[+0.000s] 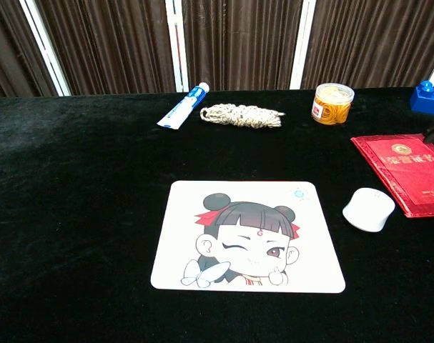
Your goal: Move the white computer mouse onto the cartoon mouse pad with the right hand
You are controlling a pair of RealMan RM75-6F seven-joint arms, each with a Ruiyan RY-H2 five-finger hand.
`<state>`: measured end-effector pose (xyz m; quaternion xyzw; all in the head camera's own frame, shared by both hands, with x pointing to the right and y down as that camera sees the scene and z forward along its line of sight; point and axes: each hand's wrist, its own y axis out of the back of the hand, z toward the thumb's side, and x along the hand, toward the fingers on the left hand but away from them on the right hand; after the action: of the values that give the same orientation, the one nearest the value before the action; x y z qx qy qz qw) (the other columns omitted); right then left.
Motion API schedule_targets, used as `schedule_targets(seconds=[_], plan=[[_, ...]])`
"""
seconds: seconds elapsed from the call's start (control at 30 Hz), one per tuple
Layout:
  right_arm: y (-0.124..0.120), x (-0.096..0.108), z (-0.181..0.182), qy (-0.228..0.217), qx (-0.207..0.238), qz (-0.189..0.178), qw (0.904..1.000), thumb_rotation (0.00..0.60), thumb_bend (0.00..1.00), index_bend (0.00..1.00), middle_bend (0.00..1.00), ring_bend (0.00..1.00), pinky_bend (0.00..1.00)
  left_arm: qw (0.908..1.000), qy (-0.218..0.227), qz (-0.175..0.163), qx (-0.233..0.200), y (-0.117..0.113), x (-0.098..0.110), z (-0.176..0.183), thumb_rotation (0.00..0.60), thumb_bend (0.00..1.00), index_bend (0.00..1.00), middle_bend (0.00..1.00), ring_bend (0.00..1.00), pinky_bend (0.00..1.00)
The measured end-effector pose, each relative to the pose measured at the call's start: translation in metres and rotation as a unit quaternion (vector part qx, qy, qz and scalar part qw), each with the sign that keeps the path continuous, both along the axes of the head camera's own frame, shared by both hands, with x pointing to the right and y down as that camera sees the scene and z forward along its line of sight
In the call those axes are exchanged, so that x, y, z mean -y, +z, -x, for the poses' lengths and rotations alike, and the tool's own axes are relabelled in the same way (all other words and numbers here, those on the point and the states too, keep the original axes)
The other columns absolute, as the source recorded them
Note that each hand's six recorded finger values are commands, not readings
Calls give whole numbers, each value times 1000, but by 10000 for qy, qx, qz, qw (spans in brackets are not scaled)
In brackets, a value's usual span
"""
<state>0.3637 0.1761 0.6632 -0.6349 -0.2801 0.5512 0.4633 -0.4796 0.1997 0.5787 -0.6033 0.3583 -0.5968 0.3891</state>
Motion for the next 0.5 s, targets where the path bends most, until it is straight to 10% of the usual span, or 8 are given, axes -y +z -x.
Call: schedule_targets(seconds=[0.5], plan=[[22, -7, 26, -257, 315, 143, 9991, 600, 0, 244, 152, 0, 0, 9999, -16, 101, 10, 2, 0, -1, 600, 134, 0, 0, 0, 0]])
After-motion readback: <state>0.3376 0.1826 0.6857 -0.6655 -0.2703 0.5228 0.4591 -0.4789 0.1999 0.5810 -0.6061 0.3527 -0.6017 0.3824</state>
